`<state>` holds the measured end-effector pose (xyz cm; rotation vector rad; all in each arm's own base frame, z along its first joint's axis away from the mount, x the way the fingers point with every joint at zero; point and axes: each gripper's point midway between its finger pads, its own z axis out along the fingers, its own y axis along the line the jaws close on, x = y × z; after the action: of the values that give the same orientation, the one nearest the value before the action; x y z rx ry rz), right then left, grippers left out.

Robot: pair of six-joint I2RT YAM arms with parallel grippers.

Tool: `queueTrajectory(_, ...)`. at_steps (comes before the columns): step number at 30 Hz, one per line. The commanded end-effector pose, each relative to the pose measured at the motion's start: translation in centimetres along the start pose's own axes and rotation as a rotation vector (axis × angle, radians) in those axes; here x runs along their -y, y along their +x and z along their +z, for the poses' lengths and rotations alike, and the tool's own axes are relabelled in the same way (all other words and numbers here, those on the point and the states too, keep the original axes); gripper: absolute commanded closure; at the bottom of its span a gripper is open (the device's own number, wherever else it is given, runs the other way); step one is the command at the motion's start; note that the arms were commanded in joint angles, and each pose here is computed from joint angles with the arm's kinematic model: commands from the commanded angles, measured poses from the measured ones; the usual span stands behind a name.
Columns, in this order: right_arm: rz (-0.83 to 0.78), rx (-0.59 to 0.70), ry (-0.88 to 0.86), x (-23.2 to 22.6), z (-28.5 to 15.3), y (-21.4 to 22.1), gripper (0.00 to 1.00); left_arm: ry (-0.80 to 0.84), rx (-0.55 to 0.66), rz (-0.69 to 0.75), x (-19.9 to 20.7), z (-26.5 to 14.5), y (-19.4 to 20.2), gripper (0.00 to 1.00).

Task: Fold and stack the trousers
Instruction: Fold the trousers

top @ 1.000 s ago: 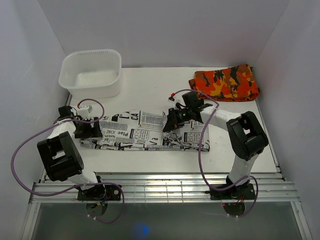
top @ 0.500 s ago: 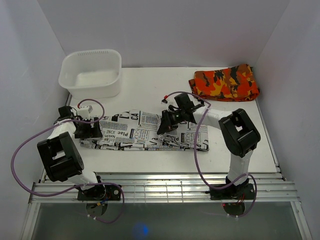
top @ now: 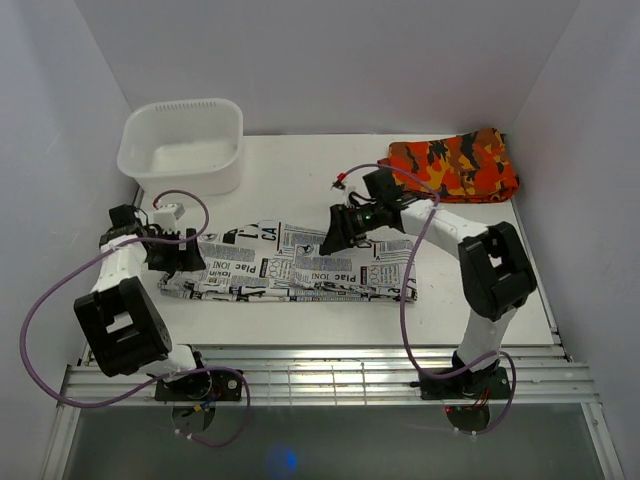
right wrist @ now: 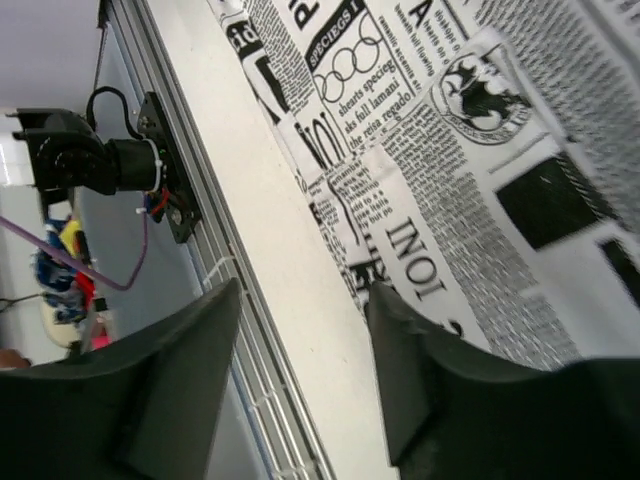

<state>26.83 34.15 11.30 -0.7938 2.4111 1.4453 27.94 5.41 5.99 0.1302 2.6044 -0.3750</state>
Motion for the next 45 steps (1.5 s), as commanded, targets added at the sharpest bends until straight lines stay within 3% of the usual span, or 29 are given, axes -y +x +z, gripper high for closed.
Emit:
queueTrajectory(1, -0.137, 0.052, 0.018, -1.3, -6.2, -1.2, 0.44, 0.132, 0.173, 0.144, 4.0, -4.3, -4.5, 0.02)
queueTrajectory(3, -0.182, 0.035, 0.061, 0.5, -8.7, 0.5, 0.56, 0.301, 0.226, 0.195, 8.0, -6.0, -5.6, 0.03)
queueTrajectory(4, -0.152, 0.011, 0.064, 0.5, -9.7, 2.2, 0.61, 0.363, 0.240, 0.219, 9.5, -6.4, -5.9, 0.10)
queueTrajectory(6, -0.137, -0.003, 0.063, 1.9, -11.1, 4.6, 0.69, 0.556, 0.255, 0.248, 14.5, -7.3, -6.2, 0.16)
queueTrajectory(10, 0.031, -0.047, 0.057, 4.3, -12.2, 10.2, 0.69, 0.805, 0.247, 0.281, 21.9, -6.6, -6.8, 0.23)
queueTrajectory(11, 0.061, -0.041, 0.042, 4.5, -12.4, 10.7, 0.69, 0.843, 0.204, 0.214, 23.3, -6.4, -6.6, 0.26)
queueTrajectory(13, 0.136, -0.023, 0.030, 5.9, -12.8, 11.5, 0.69, 0.916, 0.174, 0.284, 26.9, -4.9, -5.6, 0.28)
queueTrajectory(14, 0.169, -0.015, 0.002, 6.0, -12.7, 11.9, 0.70, 0.950, 0.103, 0.243, 28.8, -4.1, -4.6, 0.29)
queueTrajectory(20, 0.313, -0.061, -0.021, 8.3, -11.9, 14.5, 0.71, 1.044, -0.011, 0.216, 33.2, -0.1, -1.1, 0.37)
queueTrajectory(24, 0.401, -0.099, 0.053, 11.1, -11.9, 15.8, 0.67, 0.942, -0.154, 0.050, 31.8, 5.5, 1.2, 0.40)
queueTrajectory(33, 0.399, 0.005, 0.292, 14.1, -17.4, 14.8, 0.58, 0.725, -0.265, -0.015, 28.7, 12.0, 1.9, 0.39)
queueTrajectory(36, 0.328, 0.054, 0.323, 13.3, -20.1, 12.9, 0.44, 0.768, -0.258, 0.046, 29.2, 10.7, 1.8, 0.33)
queueTrajectory(39, 0.266, 0.137, 0.376, 13.3, -22.3, 10.4, 0.29, 0.822, -0.168, 0.179, 30.0, 7.1, 0.3, 0.17)
queueTrajectory(42, 0.261, 0.174, 0.442, 14.3, -23.1, 9.6, 0.26, 0.771, -0.023, 0.278, 29.9, 3.2, -2.2, 0.03)
queueTrajectory(45, 0.263, 0.195, 0.463, 16.2, -22.7, 9.5, 0.27, 0.665, 0.090, 0.270, 27.5, 0.3, -5.2, 0.02)
